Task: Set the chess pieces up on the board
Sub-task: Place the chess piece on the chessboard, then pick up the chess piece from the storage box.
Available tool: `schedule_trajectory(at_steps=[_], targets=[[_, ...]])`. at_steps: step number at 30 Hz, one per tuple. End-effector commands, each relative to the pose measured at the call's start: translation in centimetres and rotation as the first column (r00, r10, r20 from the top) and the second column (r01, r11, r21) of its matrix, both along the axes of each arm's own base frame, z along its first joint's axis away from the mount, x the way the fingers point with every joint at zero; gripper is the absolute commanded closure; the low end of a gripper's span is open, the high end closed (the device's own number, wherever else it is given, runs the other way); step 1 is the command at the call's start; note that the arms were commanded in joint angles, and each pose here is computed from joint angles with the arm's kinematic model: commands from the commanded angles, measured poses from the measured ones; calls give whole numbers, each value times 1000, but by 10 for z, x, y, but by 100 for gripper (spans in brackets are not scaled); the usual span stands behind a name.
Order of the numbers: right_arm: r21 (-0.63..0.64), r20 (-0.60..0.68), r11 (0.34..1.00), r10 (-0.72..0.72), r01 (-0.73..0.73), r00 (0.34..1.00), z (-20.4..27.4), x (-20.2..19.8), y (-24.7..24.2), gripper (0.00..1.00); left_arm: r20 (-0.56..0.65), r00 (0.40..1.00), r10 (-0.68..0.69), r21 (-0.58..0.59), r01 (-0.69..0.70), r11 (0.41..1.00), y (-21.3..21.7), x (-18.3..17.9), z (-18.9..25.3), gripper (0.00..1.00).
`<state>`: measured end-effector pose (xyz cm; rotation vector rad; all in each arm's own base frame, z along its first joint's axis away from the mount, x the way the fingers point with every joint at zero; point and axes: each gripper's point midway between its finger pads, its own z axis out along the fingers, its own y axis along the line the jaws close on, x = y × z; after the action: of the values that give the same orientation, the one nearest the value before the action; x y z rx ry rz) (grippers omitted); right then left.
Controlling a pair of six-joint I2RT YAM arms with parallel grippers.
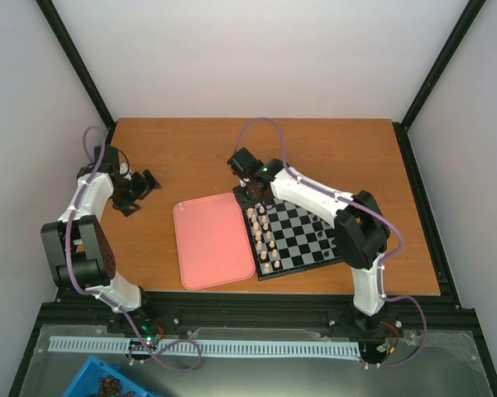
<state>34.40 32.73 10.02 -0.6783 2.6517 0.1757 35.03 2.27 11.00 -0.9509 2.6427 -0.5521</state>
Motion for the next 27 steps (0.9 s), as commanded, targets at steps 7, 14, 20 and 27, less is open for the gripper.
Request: schedule_trajectory(at_steps=[7, 14, 20, 27], targets=[[47, 122, 997, -73, 68, 990, 79, 17, -29, 37, 81, 993, -88, 54, 84, 995, -17, -14, 34, 0], [55, 104, 997, -56, 50, 993, 86, 24, -45, 35, 64, 989, -131, 94, 125, 988, -34, -46, 42, 1], [96, 103, 994, -62, 53, 993, 92, 36, -48, 34, 63, 990, -127, 95, 120, 988, -45, -67, 37, 17], [123, 99, 989, -96, 83, 990, 96, 55, -67, 34, 55, 986, -160, 156, 150, 976, -62, -41, 30, 40]])
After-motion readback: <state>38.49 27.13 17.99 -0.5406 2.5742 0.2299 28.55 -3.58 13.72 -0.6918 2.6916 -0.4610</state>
